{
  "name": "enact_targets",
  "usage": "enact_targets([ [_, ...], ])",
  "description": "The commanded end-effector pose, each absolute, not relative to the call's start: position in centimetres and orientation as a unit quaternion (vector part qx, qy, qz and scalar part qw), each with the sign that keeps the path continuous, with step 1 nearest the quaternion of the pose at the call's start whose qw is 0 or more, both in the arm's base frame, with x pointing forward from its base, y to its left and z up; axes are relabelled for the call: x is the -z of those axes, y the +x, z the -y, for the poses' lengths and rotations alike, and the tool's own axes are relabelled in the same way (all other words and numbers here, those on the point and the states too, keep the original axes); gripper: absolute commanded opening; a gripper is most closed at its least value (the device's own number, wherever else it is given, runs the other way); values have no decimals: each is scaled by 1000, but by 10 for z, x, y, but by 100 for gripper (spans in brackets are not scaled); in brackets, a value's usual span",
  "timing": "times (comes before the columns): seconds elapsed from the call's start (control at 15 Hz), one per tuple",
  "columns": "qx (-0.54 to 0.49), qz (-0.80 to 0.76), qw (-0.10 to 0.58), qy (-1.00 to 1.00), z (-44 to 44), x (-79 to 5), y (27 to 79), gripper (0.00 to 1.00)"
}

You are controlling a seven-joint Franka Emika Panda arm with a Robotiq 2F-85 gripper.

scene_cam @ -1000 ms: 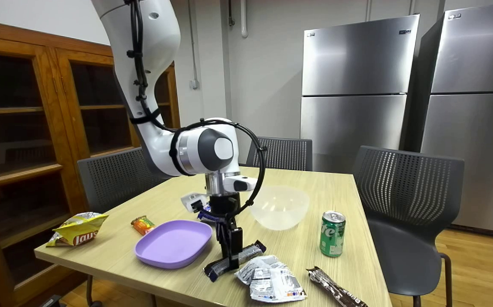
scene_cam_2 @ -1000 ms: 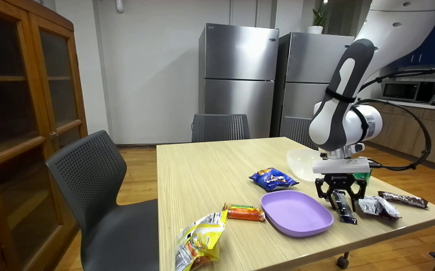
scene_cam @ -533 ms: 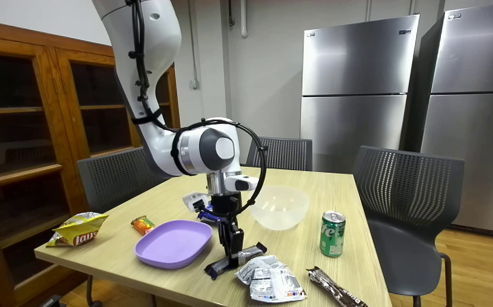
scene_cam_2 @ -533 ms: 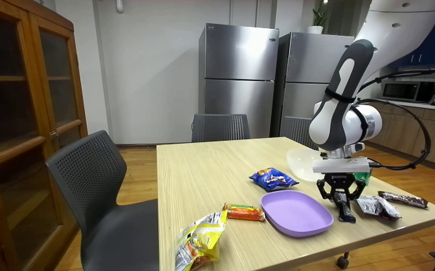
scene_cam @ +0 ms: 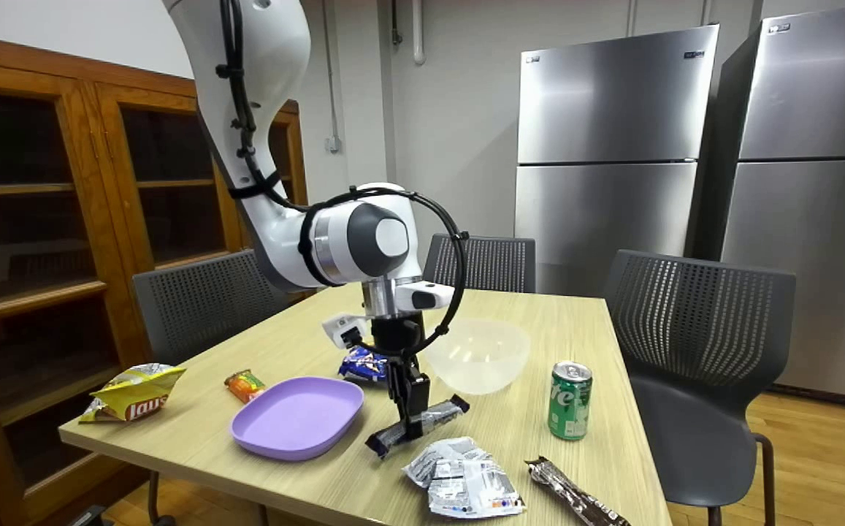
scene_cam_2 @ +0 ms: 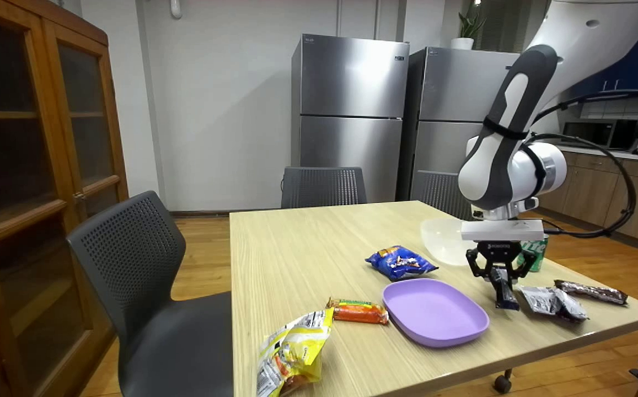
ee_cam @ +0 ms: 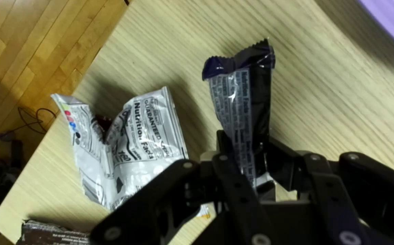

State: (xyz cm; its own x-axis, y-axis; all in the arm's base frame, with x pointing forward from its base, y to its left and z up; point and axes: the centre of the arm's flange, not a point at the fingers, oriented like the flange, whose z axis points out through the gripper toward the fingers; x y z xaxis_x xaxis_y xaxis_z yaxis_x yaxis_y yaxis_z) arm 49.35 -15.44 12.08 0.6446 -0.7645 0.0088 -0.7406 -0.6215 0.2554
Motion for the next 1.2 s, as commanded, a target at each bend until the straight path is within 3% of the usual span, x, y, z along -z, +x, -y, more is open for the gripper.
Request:
enact_targets([
  [0.0, 27, 401, 114, 908, 145, -159, 486, 6],
  [1.13, -11, 209, 113, 971, 10, -188, 493, 6],
])
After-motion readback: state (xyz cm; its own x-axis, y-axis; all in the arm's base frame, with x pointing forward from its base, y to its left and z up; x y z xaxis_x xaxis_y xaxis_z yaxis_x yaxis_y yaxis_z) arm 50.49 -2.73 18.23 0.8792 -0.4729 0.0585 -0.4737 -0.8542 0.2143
